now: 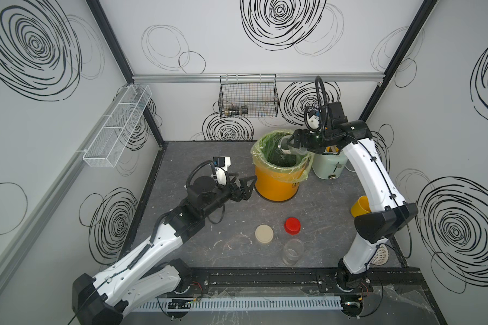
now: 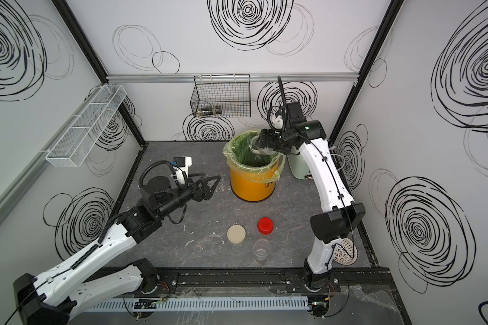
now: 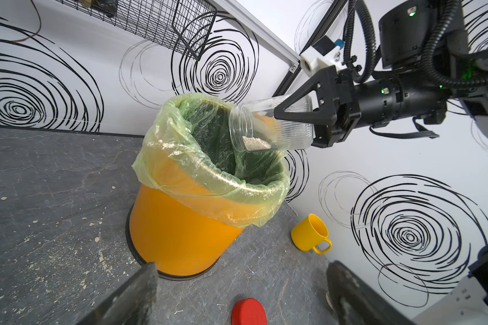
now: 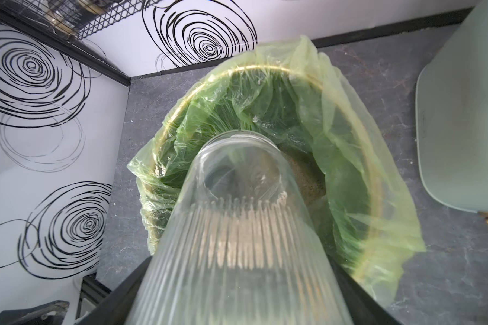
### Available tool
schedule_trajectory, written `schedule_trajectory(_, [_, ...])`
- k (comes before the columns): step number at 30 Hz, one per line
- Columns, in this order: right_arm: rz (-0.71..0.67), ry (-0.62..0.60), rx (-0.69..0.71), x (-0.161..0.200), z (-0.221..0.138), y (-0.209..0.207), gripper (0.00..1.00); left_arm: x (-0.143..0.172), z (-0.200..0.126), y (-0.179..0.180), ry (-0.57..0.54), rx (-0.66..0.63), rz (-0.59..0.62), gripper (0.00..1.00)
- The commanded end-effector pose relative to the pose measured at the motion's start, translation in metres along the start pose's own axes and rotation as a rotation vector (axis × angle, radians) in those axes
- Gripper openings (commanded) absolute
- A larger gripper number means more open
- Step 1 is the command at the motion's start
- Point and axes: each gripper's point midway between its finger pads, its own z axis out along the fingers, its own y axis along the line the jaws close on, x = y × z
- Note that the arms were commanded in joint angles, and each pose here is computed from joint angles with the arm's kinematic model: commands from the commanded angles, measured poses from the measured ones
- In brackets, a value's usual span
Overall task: Empty expired oatmeal from jars
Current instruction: Move the trash bin to the center of the board.
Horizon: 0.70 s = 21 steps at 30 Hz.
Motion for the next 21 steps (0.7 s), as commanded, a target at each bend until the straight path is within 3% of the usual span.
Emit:
schedule_trajectory(1, [0.158, -0.026, -0.147, -0.007, -0.031, 0.012, 0.00, -0.008, 0.003, -0.011, -0.029, 0.050, -0.004, 0.96])
schedule_trajectory(5, [0.307, -0.005, -0.264, -0.008, -0.039, 0.006, 0.00, -0.010, 0.002, -0.013, -0.035, 0.061, -0.012, 0.96])
schedule_trajectory(10, [0.499, 0.108, -0.387, 0.000, -0.037, -0.003, 0.00, -0.009, -0.002, -0.012, -0.043, 0.059, -0.016, 0.96])
schedule_trajectory(21, [0.677, 0.157, -0.552, 0.005, -0.042, 0.009, 0.00, -0.011, -0.006, -0.014, -0.057, 0.064, 0.000, 0.96])
